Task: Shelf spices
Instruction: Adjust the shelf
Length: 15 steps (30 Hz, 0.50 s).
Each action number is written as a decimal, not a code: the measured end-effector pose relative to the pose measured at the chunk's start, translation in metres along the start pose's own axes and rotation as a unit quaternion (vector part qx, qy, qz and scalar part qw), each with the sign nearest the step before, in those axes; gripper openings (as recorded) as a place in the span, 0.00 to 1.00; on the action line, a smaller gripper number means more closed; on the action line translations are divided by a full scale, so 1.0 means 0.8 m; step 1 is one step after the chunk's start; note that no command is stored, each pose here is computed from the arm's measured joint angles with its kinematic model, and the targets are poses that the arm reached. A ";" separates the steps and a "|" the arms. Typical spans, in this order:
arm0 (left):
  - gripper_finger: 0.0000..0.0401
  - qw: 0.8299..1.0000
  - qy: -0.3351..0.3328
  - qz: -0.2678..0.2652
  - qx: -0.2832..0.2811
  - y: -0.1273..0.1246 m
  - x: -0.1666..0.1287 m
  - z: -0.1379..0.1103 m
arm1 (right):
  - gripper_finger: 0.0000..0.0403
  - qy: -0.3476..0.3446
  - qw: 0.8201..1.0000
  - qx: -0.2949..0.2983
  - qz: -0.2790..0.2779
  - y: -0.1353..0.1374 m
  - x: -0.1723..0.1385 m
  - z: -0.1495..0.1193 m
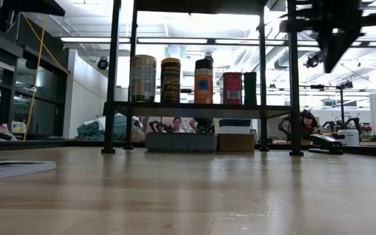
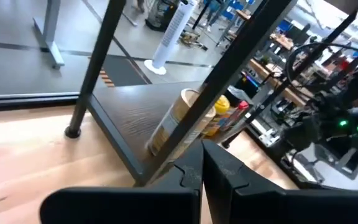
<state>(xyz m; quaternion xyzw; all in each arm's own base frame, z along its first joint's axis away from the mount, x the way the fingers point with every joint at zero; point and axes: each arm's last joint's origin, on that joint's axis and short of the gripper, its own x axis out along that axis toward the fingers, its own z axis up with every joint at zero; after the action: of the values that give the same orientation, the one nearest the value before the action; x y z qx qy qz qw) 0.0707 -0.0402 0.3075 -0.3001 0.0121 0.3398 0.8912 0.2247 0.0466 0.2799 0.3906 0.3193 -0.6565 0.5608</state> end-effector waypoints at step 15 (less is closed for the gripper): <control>0.00 0.986 -0.150 0.067 -0.016 0.010 0.018 0.021 | 0.00 -0.184 0.974 0.075 0.112 -0.071 0.001 0.092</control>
<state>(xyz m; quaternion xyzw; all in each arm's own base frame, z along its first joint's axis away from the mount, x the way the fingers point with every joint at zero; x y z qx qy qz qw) 0.0742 -0.0176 0.3143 -0.2582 -0.1072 0.4402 0.8533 0.1575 -0.0071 0.3145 0.3373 0.1151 -0.6723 0.6488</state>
